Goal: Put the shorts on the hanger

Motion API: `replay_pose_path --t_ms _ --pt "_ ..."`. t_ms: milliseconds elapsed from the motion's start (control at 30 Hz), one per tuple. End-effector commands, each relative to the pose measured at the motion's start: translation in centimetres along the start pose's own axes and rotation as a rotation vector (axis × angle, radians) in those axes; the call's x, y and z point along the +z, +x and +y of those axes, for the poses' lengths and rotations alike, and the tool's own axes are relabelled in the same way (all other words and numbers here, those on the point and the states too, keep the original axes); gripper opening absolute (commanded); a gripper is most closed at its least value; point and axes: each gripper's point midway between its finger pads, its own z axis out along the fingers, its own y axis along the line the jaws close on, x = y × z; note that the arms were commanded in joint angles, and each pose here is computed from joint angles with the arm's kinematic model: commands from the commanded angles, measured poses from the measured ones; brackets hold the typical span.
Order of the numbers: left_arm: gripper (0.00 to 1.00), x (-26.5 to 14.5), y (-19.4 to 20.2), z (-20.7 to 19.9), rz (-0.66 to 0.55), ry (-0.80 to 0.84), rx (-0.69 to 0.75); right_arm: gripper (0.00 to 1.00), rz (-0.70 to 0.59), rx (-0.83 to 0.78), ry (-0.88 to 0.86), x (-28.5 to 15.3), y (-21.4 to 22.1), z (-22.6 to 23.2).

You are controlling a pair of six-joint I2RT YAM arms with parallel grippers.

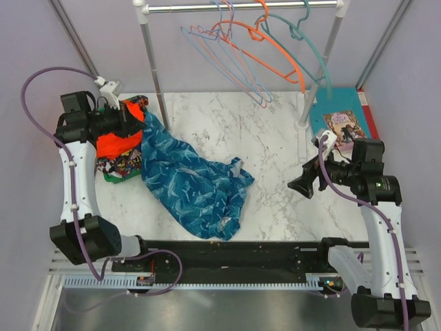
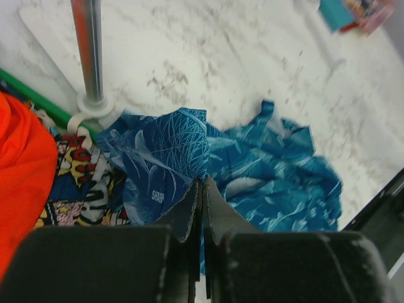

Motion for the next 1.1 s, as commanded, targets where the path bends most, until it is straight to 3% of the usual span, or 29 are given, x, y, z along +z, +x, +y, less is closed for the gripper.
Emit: replay_pose_path --t_ms 0,67,100,167,233,267,367,567,667,900,1033,1067 --pt "0.09 0.0 6.4 1.6 0.233 0.017 0.194 0.96 0.023 0.013 -0.040 0.8 0.5 -0.5" --pt "0.24 0.1 7.6 1.1 0.284 0.055 0.245 0.93 0.029 0.030 -0.058 1.1 0.5 -0.6" --pt "0.40 0.0 7.8 0.5 0.296 0.078 0.288 0.93 0.039 0.051 -0.079 1.4 0.7 -0.7" --pt "0.62 -0.4 8.6 -2.6 0.325 0.182 0.451 0.91 0.054 0.056 -0.103 1.6 0.9 -0.7" --pt "0.69 0.2 10.2 -5.8 0.371 0.276 0.602 0.90 0.089 0.062 -0.130 2.0 1.6 -0.6" --pt "0.80 0.0 10.4 -7.8 0.366 0.309 0.674 0.89 0.109 0.063 -0.141 2.2 1.9 -0.6" --pt "0.87 1.6 12.7 -12.3 0.390 0.429 0.804 0.88 0.154 0.047 -0.131 2.3 2.7 -0.9" --pt "0.88 6.5 18.0 -16.8 0.543 0.555 0.922 0.90 0.194 0.004 -0.090 1.8 3.1 -1.3" --pt "0.86 8.7 21.0 -17.2 0.637 0.585 0.954 0.91 0.208 -0.006 -0.078 1.4 3.2 -1.1" --pt "0.85 12.1 25.0 -16.4 0.726 0.573 0.986 0.91 0.207 -0.010 -0.088 0.8 3.5 -0.2" --pt "0.77 10.8 28.7 -17.2 0.816 0.647 1.007 0.91 0.202 -0.026 -0.089 0.4 3.2 0.2" --pt "0.66 10.5 29.0 -17.4 0.821 0.657 1.009 0.91 0.196 -0.035 -0.089 0.3 3.1 0.3"
